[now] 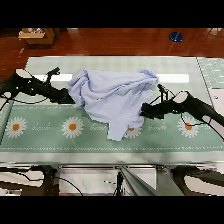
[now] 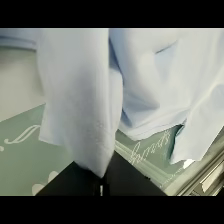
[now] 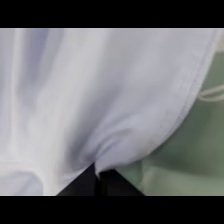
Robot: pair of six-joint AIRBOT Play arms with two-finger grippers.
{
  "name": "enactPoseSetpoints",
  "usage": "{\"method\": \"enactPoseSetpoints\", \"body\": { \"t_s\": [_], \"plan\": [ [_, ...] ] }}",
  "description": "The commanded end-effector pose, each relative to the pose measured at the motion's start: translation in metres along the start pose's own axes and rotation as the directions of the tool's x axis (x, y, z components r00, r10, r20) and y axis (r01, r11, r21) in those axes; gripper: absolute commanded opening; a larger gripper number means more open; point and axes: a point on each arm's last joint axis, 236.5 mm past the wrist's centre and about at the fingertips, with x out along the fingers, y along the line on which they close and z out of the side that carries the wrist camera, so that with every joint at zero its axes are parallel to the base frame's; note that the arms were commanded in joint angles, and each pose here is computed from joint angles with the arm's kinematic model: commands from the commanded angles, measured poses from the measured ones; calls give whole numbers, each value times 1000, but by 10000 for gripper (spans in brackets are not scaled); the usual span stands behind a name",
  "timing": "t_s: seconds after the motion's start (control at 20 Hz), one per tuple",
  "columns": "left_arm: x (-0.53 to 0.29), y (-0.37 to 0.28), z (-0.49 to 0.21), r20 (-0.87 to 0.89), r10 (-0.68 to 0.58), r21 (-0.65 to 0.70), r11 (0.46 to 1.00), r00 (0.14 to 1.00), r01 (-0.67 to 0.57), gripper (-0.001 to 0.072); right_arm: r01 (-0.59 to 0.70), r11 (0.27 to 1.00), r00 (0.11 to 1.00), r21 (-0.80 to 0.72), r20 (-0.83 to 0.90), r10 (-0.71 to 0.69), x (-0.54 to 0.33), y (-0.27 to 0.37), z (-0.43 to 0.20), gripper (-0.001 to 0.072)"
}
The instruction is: Fold the shirts.
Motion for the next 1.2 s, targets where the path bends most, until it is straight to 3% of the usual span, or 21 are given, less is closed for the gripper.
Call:
{"method": "enactPoseSetpoints", "body": {
  "t_s": [0.0,0.1,0.2,0.35,0.45,0.55,0.75,0.9,1.0,1.15],
  "plan": [
    [-28,-29,19,54,-32,86,996,998,27,21,-69,997,995,-35,72,71,-25,32,9,15],
    [-81,-80,54,210,-92,200,979,973,49,21,-117,978,968,-173,201,152,-79,74,28,15],
    [-159,-149,77,391,-176,352,935,903,30,21,-154,937,879,-315,389,275,-172,129,49,15],
    [-279,-249,60,610,-230,527,832,758,-171,21,-117,874,602,-471,666,440,-349,189,55,14],
    [-347,-304,28,731,-258,552,767,631,-327,21,-28,867,409,-497,786,464,-455,203,35,14],
    [-399,-345,-13,823,-266,515,721,502,-464,21,68,872,292,-485,845,448,-524,208,4,14],
    [-442,-366,-89,947,-134,299,703,293,-646,21,194,856,235,-480,869,434,-581,224,-56,14],
    [-452,-385,-144,980,-104,196,683,171,-703,21,261,863,179,-432,900,396,-610,225,-93,14],
    [-439,-395,-175,978,-102,200,683,180,-703,21,302,859,157,-413,910,383,-621,226,-113,14],
    [-393,-370,-201,938,22,227,714,345,-662,20,318,860,204,-400,914,350,-610,219,-124,14]
  ]
}}
